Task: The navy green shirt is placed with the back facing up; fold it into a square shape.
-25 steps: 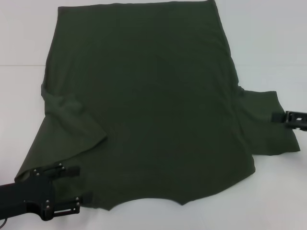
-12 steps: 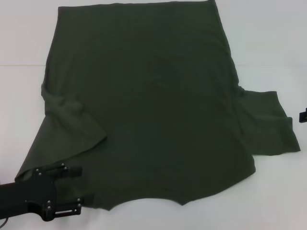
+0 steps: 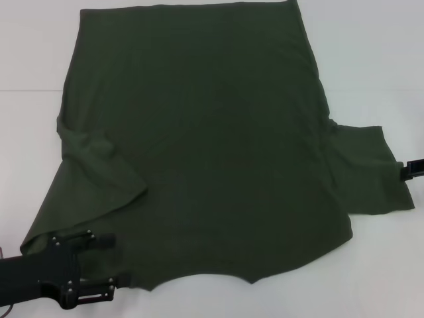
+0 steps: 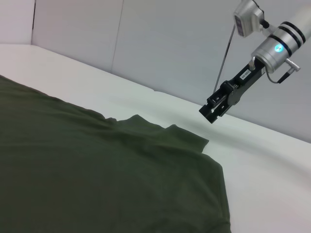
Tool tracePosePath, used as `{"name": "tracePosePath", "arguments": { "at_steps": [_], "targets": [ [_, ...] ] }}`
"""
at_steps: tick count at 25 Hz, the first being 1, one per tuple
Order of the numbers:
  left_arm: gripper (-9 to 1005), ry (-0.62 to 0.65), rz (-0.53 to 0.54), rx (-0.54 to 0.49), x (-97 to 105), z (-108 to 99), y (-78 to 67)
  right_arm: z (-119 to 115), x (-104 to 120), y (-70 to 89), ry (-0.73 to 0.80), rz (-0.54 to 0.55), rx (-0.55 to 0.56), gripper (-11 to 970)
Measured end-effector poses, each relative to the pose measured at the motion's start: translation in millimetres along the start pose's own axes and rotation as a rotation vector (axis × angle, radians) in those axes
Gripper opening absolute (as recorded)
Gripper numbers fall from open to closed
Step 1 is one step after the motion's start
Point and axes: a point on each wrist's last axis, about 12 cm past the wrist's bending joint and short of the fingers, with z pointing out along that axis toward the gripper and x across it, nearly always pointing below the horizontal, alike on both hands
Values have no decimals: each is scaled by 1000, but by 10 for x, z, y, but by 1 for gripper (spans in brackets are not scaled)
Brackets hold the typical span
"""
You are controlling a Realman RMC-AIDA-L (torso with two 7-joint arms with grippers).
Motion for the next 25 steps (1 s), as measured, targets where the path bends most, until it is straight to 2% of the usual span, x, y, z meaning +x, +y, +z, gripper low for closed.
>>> {"name": "tracePosePath", "arguments": {
  "at_steps": [10,25],
  "targets": [
    [806,2,11,9,-40,47,19,281,15,84,17,-36,23,846],
    [806,3,5,11,-61,52,36,417,12,158,24,-56,32,818]
  ]
}}
